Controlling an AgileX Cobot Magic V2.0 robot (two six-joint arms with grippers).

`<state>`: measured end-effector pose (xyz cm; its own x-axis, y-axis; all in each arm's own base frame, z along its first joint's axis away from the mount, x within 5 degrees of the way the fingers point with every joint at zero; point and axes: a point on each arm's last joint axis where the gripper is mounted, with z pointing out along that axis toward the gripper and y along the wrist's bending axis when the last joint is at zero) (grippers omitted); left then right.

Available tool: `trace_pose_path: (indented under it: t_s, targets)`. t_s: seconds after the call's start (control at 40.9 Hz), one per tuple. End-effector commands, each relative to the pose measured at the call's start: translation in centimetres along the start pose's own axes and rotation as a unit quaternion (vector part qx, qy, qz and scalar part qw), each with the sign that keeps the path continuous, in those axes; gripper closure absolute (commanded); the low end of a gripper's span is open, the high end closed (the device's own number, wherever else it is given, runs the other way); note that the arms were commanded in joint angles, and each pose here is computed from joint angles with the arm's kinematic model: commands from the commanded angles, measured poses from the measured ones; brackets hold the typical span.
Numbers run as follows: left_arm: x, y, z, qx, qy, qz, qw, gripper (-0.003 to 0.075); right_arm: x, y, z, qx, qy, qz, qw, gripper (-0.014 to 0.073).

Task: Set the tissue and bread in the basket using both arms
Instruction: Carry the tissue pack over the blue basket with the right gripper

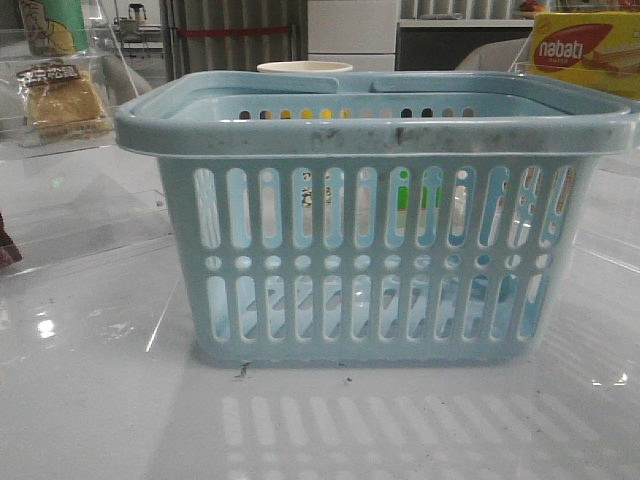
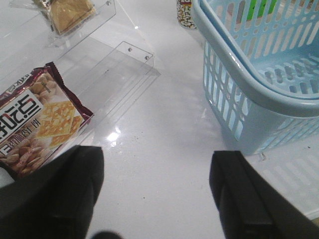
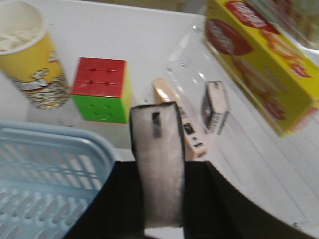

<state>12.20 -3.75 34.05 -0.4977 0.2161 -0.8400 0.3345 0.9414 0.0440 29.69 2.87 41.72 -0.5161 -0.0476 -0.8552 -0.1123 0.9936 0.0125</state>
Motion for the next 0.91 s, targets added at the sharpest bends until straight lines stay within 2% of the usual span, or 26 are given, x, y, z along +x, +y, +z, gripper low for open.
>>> trace_pose_path:
  t_s: [0.0,0.147,0.294,0.539,0.734,0.808,0.881]
  targets:
    - [-1.4,0.0,-0.5,-0.002,-0.052,0.001,0.999,0.0213,-1.8,3.1,-2.8,-0.047,-0.07,-0.028,0.996,0.0402]
    - [-1.4,0.0,-0.5,-0.002,-0.052,0.001,0.999,0.0213,-1.1,7.7,-2.4,-0.116,-0.054,-0.064,0.99,0.0402]
    - [-1.4,0.0,-0.5,-0.002,-0.052,0.001,0.999,0.0213,-0.1,10.6,-0.6,-0.151,-0.024,-0.088,0.984,0.0402]
    - [-1.4,0.0,-0.5,-0.002,-0.052,0.001,0.999,0.0213,2.4,13.0,4.9,-0.174,0.06,-0.073,0.98,0.0402]
    - [-1.4,0.0,-0.5,-0.002,-0.052,0.001,0.999,0.0213,4.9,13.9,9.3,-0.167,0.12,-0.078,0.976,0.0387]
    - [-1.4,0.0,-0.5,-0.002,-0.052,0.001,0.999,0.0213,5.6,14.1,10.4,-0.165,0.135,-0.079,0.974,0.0316]
    - [-1.4,0.0,-0.5,-0.002,-0.052,0.001,0.999,0.0213,6.1,14.3,11.3,-0.163,0.145,-0.08,0.973,0.0158]
